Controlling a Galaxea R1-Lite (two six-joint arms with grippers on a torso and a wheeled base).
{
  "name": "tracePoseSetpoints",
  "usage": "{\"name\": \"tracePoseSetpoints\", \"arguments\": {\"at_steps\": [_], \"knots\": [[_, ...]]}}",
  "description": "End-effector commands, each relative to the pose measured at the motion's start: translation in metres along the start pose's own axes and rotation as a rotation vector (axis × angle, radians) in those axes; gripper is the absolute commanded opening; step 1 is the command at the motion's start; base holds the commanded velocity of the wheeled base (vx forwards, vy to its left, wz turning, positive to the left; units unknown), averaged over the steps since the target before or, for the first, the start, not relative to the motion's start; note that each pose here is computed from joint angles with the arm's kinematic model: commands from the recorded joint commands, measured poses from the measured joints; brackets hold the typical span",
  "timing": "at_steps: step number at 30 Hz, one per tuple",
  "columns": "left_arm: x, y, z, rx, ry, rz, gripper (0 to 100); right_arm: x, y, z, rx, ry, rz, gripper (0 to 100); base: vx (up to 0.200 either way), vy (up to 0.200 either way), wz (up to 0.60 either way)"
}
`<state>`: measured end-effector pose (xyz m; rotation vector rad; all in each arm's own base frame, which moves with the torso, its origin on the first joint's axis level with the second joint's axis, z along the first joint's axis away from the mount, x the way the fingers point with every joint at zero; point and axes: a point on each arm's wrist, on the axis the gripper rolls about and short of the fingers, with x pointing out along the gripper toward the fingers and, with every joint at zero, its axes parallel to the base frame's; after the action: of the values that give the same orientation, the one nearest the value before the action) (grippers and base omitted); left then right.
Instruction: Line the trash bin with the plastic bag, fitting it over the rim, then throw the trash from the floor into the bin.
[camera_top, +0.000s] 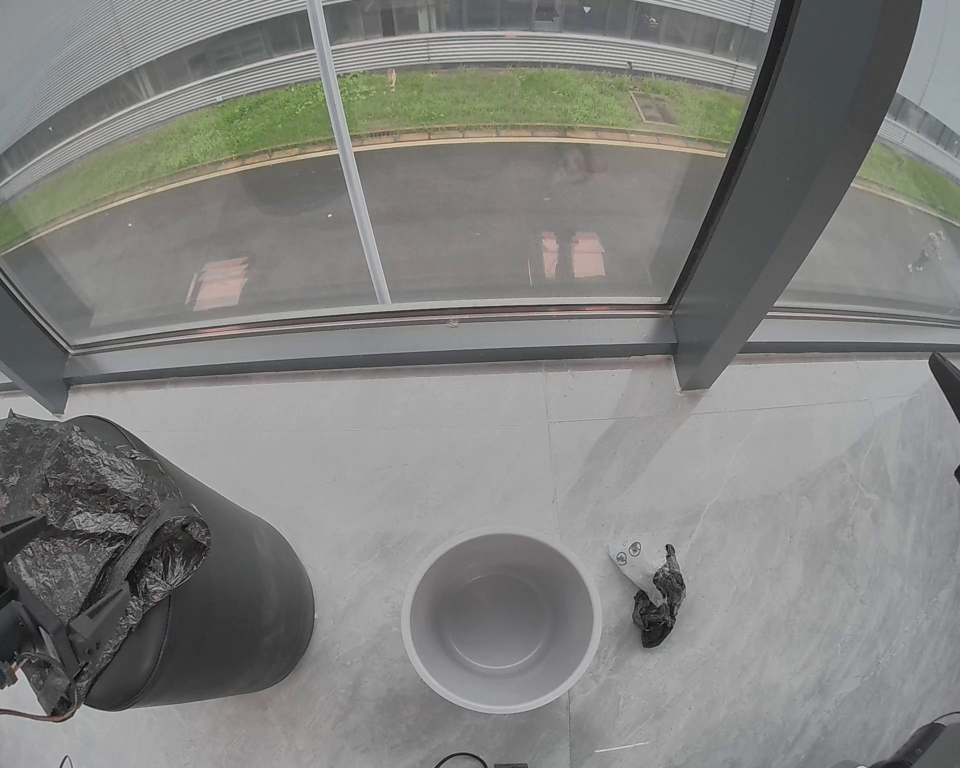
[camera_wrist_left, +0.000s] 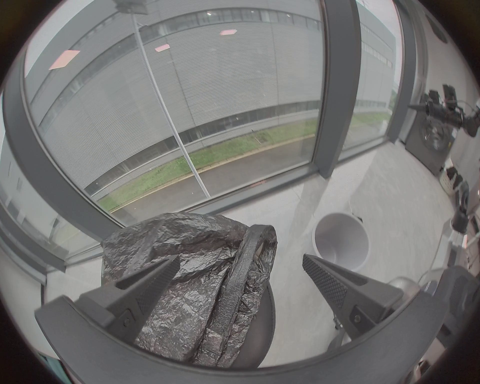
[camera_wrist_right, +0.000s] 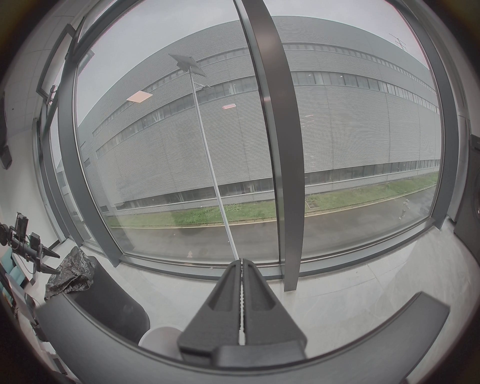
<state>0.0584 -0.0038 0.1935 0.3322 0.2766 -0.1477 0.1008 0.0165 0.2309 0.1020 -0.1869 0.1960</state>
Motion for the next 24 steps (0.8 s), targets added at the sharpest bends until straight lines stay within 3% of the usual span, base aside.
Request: {"name": "tracePoseSetpoints", "arguments": {"at_steps": [1, 7, 12, 24], "knots": [[0.042, 0.002, 0.0, 0.07, 0.138, -0.056, 100, 0.01, -0.001, -0.009, 0.004, 0.052, 0.001, 0, 0.0, 0.0, 0.0], [0.072, 0.006, 0.006, 0.135, 0.13, -0.054, 100, 0.013, -0.001, -0.013, 0.005, 0.071, -0.001, 0, 0.0, 0.0, 0.0], [0.088, 0.008, 0.006, 0.141, 0.164, 0.006, 100, 0.013, -0.001, -0.013, 0.006, 0.073, -0.001, 0, 0.0, 0.0, 0.0], [0.1, 0.008, 0.003, 0.143, 0.2, 0.011, 100, 0.014, -0.001, -0.014, 0.008, 0.081, -0.002, 0, 0.0, 0.0, 0.0]]}}
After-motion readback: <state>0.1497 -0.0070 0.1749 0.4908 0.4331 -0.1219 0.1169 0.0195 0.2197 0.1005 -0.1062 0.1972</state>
